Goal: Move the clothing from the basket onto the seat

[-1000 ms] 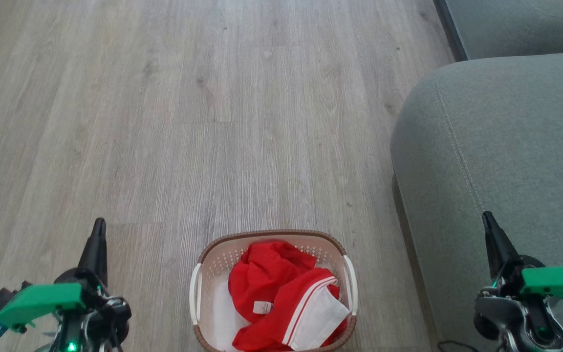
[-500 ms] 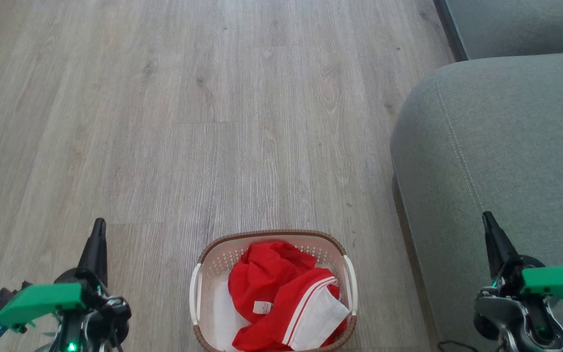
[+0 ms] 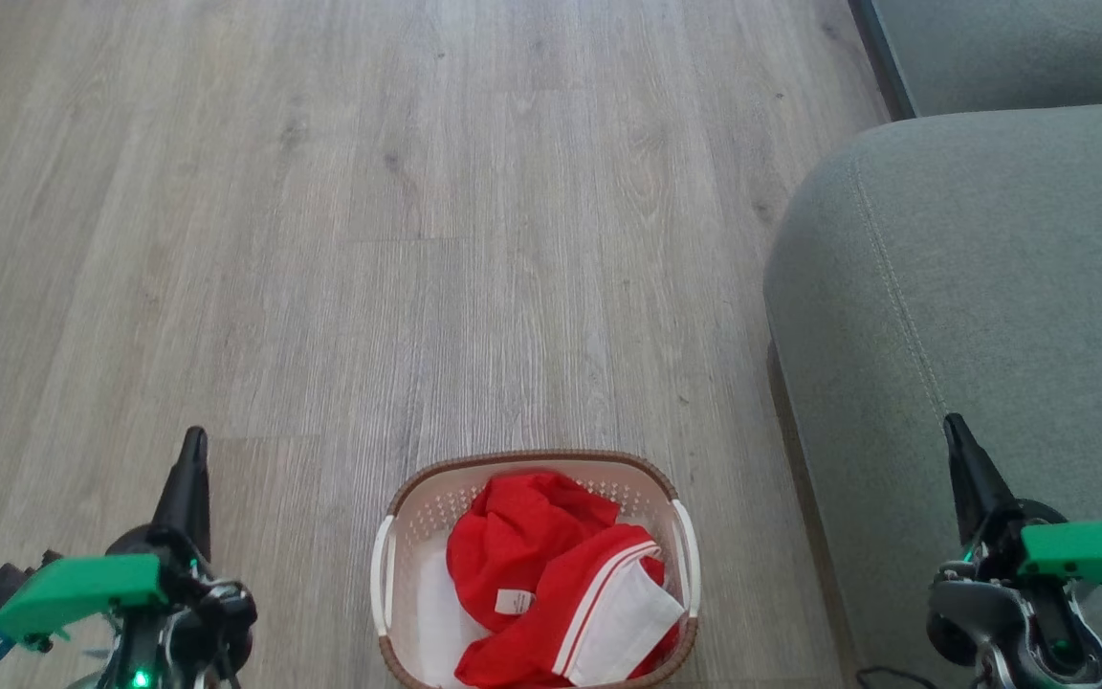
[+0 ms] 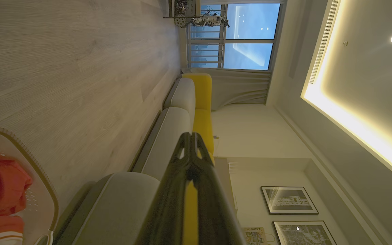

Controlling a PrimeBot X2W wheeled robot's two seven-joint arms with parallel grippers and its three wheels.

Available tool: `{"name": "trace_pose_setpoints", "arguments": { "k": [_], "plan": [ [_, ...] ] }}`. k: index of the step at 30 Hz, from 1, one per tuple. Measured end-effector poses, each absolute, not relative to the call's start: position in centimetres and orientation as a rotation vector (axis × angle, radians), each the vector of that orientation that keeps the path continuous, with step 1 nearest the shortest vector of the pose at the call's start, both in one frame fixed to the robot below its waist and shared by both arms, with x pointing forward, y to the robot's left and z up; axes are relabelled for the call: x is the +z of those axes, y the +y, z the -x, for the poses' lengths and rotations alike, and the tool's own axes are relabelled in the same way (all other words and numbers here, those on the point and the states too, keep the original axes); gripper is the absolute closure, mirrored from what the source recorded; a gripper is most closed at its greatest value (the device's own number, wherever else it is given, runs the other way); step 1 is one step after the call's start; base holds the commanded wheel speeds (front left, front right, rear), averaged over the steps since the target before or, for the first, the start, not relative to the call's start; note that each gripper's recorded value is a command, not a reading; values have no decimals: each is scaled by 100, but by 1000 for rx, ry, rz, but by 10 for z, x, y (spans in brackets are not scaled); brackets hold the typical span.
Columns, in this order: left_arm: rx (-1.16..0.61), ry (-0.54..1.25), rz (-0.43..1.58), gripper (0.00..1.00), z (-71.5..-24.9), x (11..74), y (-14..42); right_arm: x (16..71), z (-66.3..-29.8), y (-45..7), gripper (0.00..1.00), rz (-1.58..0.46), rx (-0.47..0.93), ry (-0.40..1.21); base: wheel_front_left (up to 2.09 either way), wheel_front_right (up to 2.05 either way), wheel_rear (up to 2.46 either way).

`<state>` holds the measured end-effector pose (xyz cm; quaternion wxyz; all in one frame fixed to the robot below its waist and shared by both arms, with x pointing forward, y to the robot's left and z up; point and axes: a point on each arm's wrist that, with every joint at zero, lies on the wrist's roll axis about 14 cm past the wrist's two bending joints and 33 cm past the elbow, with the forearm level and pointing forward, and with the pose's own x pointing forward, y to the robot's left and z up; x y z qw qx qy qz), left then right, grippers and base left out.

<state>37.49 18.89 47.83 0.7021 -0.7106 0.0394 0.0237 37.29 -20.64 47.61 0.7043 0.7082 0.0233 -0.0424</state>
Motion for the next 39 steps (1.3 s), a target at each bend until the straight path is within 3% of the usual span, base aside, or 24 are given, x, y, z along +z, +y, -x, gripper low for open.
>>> {"name": "trace_pose_setpoints", "arguments": {
  "k": [10, 11, 18, 39],
  "plan": [
    [53, 88, 1582, 100, -375, 478, 189, 476, -373, -206, 100, -1575, -94, 52, 0, 0, 0],
    [57, 92, 1582, 0, -374, 477, 189, 474, -372, -206, 0, -1575, -99, 56, 0, 0, 0],
    [188, 210, 1595, 0, -344, 426, 186, 425, -343, -202, 0, -1585, -219, 177, 0, 0, 0],
    [157, 163, 1485, 0, -349, 447, 184, 441, -349, -198, 0, -1486, -184, 135, 0, 0, 0]
  ]
}}
